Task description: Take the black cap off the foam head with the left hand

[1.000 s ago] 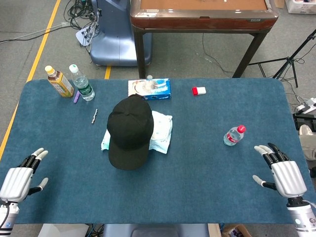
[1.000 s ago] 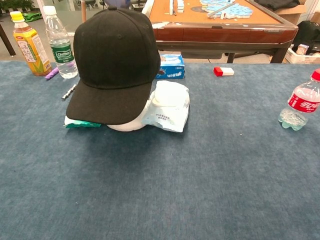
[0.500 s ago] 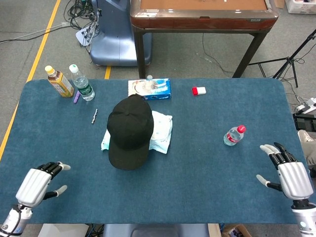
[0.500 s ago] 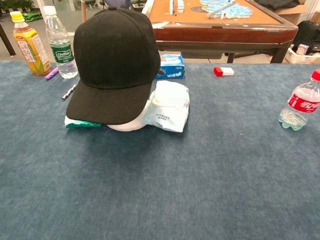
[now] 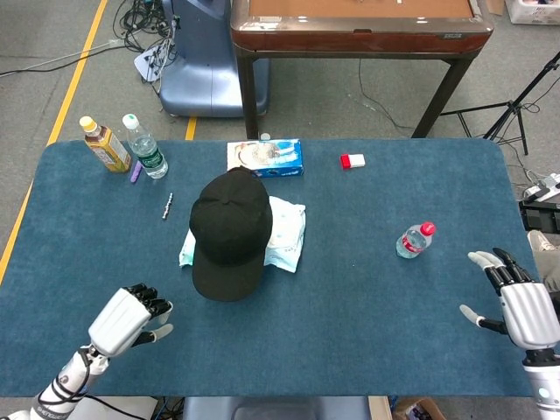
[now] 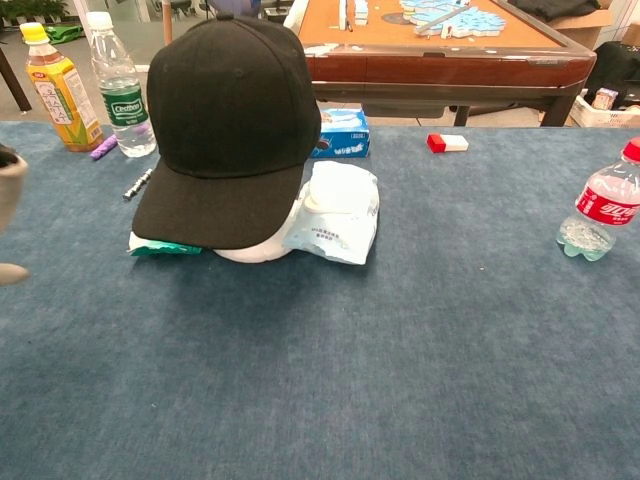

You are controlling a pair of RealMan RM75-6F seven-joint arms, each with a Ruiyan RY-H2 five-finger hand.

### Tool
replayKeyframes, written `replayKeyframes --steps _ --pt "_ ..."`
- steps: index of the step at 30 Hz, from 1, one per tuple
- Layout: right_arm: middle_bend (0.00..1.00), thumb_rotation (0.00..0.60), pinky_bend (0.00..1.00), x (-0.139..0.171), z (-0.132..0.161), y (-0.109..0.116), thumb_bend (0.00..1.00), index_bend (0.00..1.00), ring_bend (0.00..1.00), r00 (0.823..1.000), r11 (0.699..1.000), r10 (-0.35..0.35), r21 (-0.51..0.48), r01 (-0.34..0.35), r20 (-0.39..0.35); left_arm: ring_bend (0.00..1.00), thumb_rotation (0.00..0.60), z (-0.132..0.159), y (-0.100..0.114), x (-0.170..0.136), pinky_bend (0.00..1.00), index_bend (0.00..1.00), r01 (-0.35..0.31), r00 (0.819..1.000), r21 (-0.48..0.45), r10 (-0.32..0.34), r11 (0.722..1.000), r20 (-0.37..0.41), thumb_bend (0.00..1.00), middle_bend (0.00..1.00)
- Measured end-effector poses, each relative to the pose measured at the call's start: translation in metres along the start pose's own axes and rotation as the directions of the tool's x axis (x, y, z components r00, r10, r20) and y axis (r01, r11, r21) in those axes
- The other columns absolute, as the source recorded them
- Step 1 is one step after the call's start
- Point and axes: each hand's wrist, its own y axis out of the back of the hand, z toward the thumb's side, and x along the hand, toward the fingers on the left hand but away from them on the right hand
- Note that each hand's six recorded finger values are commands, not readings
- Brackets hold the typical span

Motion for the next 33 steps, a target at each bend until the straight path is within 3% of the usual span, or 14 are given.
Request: replayKeyframes --steps 5,13,33 --pt "0.23 0.600 0.32 0.000 -0.003 0.002 0.13 0.21 0.13 1.000 1.000 -0.005 -0.008 0.005 0.006 0.70 0.600 0.010 -0.015 0.022 0.73 0.74 0.034 0.999 0.006 -0.034 0.999 0.034 0.00 0.87" --pt "0.23 0.600 0.32 0.000 -0.005 0.006 0.13 0.21 0.13 1.000 1.000 -0.016 -0.016 0.016 0.011 0.70 0.600 0.020 -0.029 0.053 0.73 0.74 0.022 0.997 0.014 -0.023 1.000 0.079 0.00 0.87" --pt "0.23 0.600 0.32 0.002 -0.019 0.019 0.13 0.21 0.13 0.998 0.998 -0.047 -0.048 0.049 0.052 0.70 0.600 0.036 -0.054 0.095 0.74 0.74 0.005 0.992 -0.005 -0.004 1.000 0.124 0.00 0.88"
